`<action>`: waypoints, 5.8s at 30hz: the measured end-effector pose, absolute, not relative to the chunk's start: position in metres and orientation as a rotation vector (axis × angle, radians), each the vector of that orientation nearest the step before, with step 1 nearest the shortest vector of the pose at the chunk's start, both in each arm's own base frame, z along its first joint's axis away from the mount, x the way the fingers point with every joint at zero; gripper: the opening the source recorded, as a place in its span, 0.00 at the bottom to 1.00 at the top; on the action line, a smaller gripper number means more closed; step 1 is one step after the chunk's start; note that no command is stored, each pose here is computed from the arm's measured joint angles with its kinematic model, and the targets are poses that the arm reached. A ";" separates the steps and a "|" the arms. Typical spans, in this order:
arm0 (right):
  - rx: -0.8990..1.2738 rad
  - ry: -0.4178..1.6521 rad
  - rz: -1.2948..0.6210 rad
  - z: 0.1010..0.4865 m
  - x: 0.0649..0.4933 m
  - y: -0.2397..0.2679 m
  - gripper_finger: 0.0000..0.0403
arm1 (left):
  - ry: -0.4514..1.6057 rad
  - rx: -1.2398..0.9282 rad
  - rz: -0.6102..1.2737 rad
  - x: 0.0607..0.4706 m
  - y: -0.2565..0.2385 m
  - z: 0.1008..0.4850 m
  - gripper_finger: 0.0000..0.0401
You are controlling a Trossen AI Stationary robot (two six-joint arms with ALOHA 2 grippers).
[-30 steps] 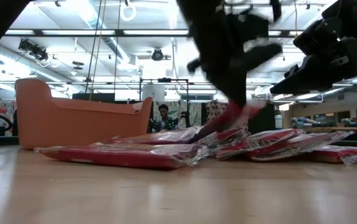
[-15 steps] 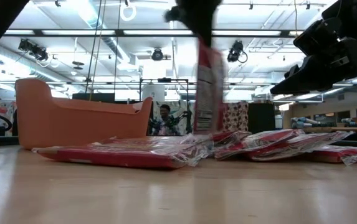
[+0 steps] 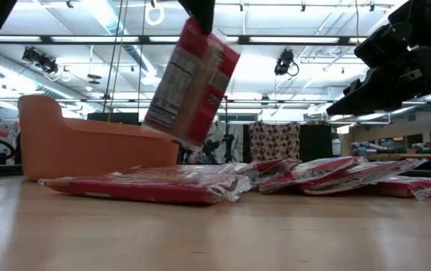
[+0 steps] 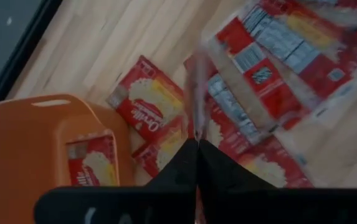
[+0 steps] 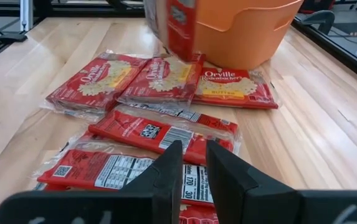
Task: Sort popcorn bags into baskets
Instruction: Put the red popcorn bag into the orange bin
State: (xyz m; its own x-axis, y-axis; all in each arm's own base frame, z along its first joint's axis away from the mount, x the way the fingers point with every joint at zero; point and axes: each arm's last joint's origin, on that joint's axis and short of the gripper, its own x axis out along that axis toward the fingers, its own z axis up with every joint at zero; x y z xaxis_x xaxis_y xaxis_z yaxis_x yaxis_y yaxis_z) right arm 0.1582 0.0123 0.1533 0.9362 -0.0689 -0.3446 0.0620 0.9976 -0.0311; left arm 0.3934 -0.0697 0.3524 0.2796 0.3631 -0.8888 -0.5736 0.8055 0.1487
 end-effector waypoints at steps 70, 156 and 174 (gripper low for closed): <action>-0.028 0.350 -0.057 0.154 0.158 0.013 0.19 | 0.749 -1.080 1.280 0.254 0.062 0.273 0.02; -0.149 0.398 -0.077 0.138 0.180 0.020 0.19 | 0.768 -0.033 0.556 0.455 -0.146 0.170 0.62; -0.137 0.398 -0.077 0.137 0.181 0.021 0.19 | 0.918 -0.023 0.528 0.457 -0.136 0.134 0.57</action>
